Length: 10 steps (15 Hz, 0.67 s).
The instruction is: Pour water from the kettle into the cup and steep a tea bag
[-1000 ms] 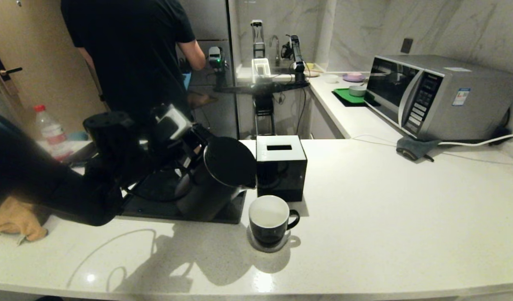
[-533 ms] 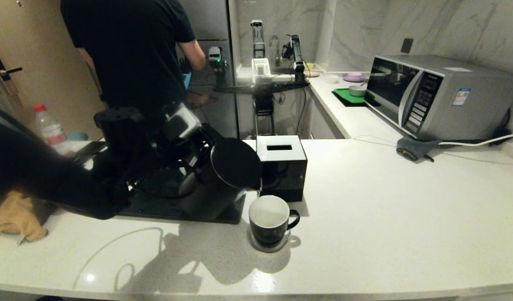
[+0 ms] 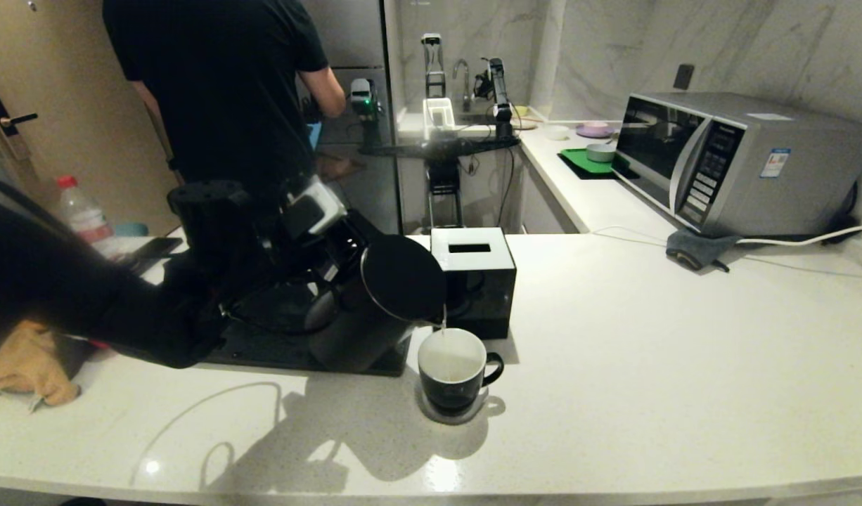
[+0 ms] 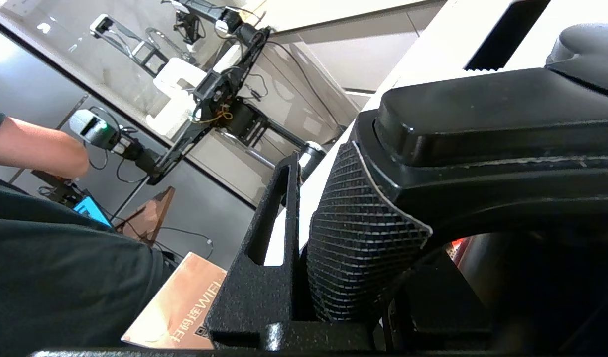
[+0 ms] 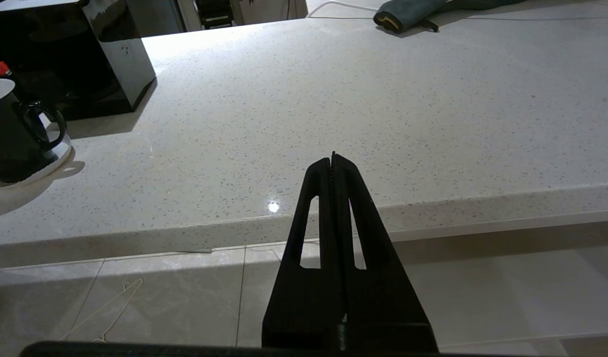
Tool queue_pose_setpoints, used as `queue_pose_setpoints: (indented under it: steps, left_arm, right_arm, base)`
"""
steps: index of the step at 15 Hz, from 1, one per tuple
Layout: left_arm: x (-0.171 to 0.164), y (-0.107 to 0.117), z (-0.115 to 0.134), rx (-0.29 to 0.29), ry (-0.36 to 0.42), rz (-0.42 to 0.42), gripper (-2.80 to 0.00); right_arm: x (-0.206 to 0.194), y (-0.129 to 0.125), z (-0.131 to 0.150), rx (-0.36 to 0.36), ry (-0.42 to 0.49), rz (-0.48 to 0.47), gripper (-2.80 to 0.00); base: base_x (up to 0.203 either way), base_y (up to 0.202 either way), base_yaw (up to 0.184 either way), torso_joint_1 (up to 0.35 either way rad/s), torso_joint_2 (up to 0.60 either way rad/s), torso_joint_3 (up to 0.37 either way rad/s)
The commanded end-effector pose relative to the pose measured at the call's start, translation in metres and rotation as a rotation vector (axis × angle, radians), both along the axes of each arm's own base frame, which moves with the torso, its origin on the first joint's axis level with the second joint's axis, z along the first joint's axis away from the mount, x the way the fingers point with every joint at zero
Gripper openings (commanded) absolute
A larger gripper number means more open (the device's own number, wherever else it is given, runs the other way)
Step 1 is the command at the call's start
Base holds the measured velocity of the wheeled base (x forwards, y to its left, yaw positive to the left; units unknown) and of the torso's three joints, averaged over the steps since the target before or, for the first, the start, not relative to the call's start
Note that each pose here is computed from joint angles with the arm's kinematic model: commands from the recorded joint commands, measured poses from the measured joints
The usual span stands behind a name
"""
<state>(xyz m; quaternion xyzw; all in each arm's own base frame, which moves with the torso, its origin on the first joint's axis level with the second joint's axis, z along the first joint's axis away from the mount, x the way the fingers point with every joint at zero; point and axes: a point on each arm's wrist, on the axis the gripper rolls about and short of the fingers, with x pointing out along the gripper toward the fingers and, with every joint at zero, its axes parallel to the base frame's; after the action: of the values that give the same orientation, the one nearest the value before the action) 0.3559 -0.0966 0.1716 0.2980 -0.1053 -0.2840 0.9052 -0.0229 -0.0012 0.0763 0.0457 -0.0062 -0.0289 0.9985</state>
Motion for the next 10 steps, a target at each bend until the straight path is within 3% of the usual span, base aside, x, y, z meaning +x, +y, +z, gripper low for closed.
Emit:
queue_pose_setpoints:
  steps: [1,10]
  left_arm:
    - [0.0,0.0001,-0.0004,0.003,-0.006,-0.001,-2.8]
    - [-0.0011,0.0005,-0.0007,0.031,-0.006,0.002,-2.8]
  right_arm:
    - [0.0001,0.0,0.0001,0.001,0.001,0.0,-2.8]
    - [0.0001,0.0,0.0001,0.001,0.001,0.0,-2.8]
  base:
    - [0.0,0.0,0.0,0.0,0.0,0.0]
    - [0.0,0.0,0.0,0.0,0.0,0.0]
